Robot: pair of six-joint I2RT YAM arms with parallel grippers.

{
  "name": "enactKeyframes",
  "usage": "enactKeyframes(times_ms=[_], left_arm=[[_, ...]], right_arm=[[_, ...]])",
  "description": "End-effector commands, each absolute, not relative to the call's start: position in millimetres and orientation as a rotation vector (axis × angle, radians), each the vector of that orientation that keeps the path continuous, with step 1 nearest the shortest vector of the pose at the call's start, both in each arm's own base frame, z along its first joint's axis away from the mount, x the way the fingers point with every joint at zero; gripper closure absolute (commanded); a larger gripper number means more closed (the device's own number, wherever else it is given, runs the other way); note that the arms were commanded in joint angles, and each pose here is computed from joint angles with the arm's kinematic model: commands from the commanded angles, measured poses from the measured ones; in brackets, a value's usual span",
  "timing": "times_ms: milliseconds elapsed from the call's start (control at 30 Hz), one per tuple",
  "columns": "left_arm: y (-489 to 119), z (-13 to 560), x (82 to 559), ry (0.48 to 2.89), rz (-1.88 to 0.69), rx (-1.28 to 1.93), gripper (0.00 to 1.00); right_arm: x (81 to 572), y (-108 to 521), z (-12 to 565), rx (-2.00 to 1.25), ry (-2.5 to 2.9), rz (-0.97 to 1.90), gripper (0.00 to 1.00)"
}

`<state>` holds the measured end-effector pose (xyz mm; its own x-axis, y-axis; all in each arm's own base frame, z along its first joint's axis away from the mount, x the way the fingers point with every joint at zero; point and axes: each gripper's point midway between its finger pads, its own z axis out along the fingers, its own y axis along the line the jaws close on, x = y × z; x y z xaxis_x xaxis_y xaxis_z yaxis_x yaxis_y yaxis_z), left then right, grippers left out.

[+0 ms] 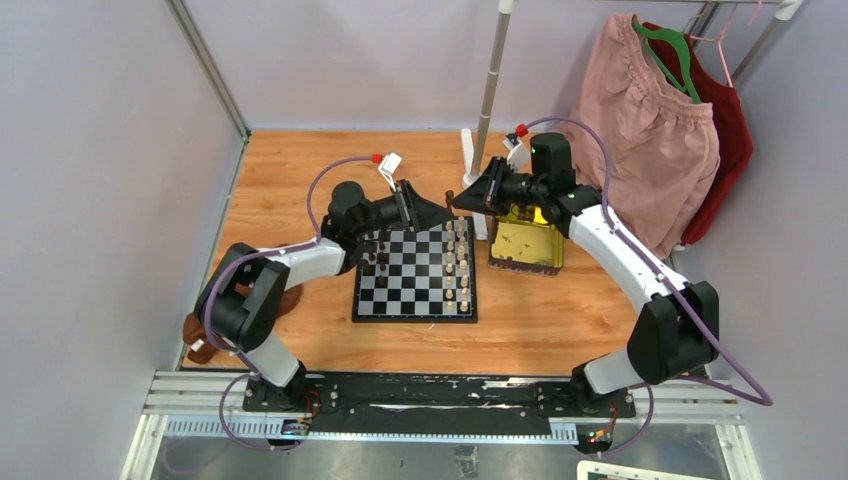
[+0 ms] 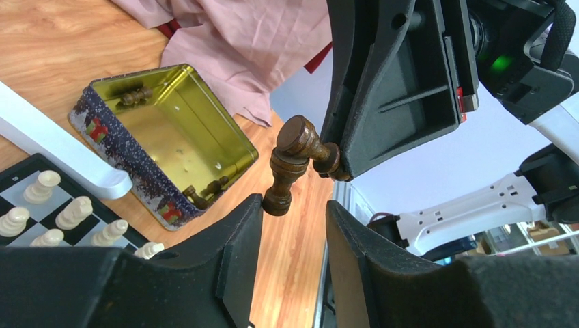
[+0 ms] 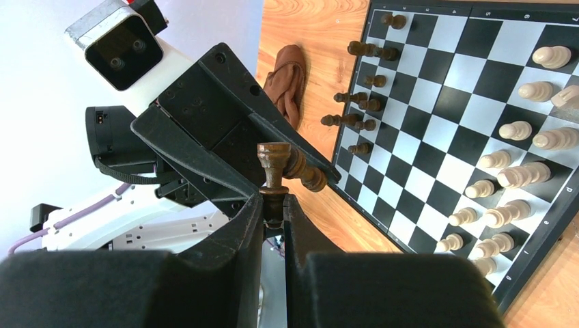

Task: Set up the chess pieces on the board
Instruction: Place the chess piece on the chessboard.

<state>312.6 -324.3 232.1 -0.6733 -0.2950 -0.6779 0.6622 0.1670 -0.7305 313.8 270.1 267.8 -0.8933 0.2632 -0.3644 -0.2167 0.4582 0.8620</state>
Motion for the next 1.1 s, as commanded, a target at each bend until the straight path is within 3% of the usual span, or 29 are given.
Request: enactKeyframes(times_ms=[0, 267, 567, 1067], left_arm=[[-323.7, 234.6, 315.6, 1.661, -1.604, 0.367, 0.56], [-323.6, 234.6, 318.1, 1.659, -1.594, 0.361, 0.59], [-321.8, 235.5, 320.7, 1.66, -1.561, 0.356, 0.55], [-321.4, 234.3, 314.4, 1.649, -1.591, 0.363, 0.61]], right_arm=[[308.9, 276.4, 265.5, 0.021, 2.267, 1.473, 1.0], [306.8, 275.7, 263.2, 0.028, 2.272, 1.477, 1.0], [302.6, 275.9, 261.5, 0.03, 2.281, 1.492, 1.0], [302.9, 277.1, 261.9, 0.038, 2.271, 1.511, 1.0]])
